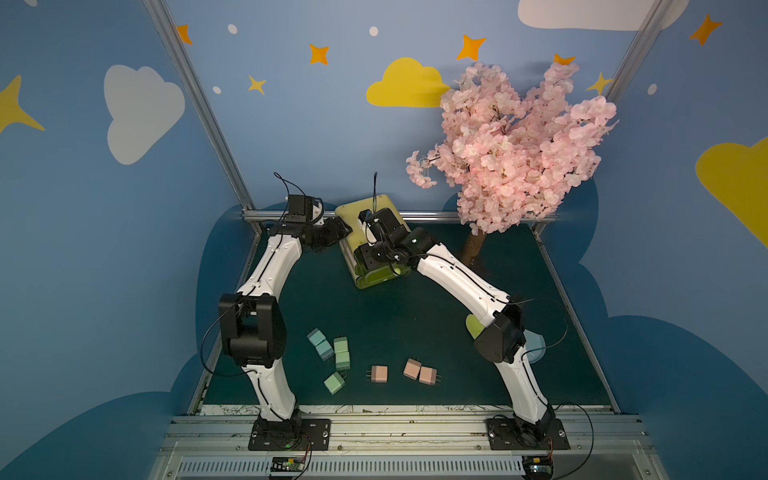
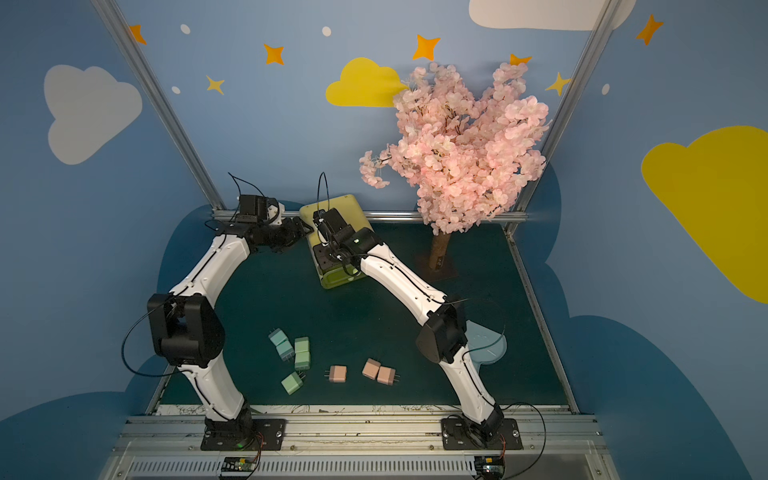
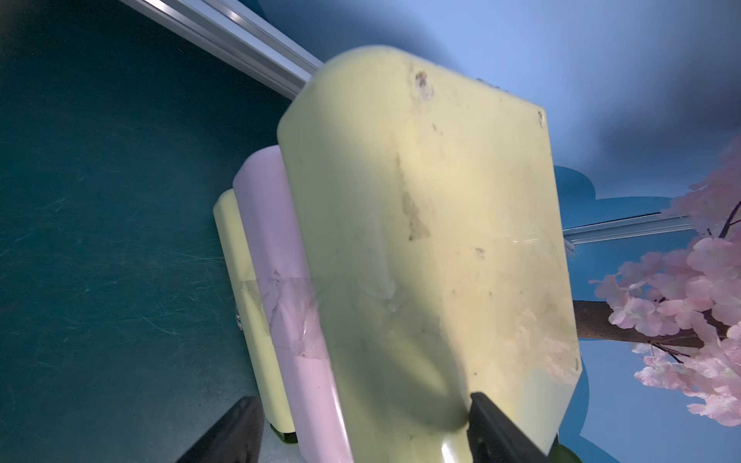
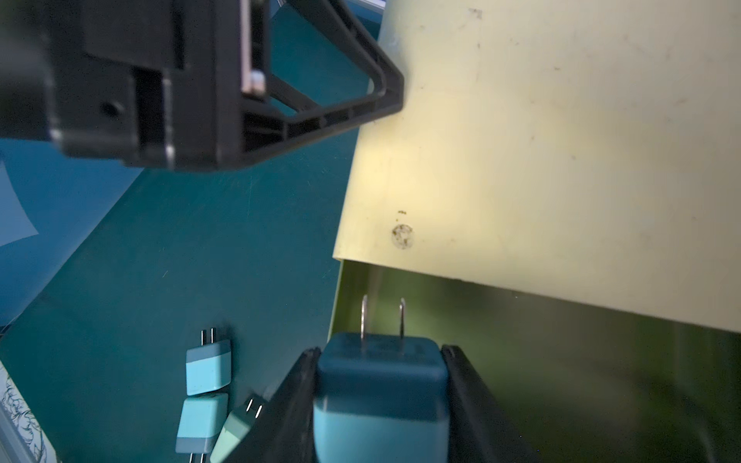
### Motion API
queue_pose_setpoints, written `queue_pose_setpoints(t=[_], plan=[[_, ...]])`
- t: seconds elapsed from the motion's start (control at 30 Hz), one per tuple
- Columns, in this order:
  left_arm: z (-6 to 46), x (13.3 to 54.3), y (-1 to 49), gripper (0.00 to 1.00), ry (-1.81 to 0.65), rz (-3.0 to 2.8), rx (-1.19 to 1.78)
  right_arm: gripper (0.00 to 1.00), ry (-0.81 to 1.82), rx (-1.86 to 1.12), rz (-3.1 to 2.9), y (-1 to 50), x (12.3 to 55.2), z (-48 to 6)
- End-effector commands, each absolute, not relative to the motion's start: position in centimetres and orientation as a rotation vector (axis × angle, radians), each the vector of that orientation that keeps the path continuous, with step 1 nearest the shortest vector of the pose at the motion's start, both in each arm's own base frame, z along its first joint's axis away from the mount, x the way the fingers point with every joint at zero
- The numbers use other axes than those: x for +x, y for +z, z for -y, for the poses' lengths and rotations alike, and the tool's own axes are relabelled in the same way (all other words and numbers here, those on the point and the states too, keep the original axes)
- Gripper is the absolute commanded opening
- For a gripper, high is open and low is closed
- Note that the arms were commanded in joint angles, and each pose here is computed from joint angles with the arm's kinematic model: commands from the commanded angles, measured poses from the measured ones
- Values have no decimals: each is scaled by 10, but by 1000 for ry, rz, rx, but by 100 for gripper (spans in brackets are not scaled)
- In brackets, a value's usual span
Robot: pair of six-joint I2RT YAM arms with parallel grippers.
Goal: Place the plugs into the drawer by color
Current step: Place the plug in the drawer.
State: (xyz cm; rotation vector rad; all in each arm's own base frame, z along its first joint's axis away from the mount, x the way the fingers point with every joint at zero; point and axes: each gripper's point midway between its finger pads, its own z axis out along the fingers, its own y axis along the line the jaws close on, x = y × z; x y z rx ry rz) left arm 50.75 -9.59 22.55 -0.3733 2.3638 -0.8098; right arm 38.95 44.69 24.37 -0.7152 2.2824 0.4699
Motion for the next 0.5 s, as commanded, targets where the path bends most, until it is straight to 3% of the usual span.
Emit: queue_pose_setpoints(t=[0.0, 0.47], plan=[[99, 503, 226, 82, -825, -2373, -359, 37, 468, -680, -2302, 239, 397, -445], [103, 502, 226, 82, -810, -2379, -349, 40, 484, -653, -2318, 228, 410, -448]])
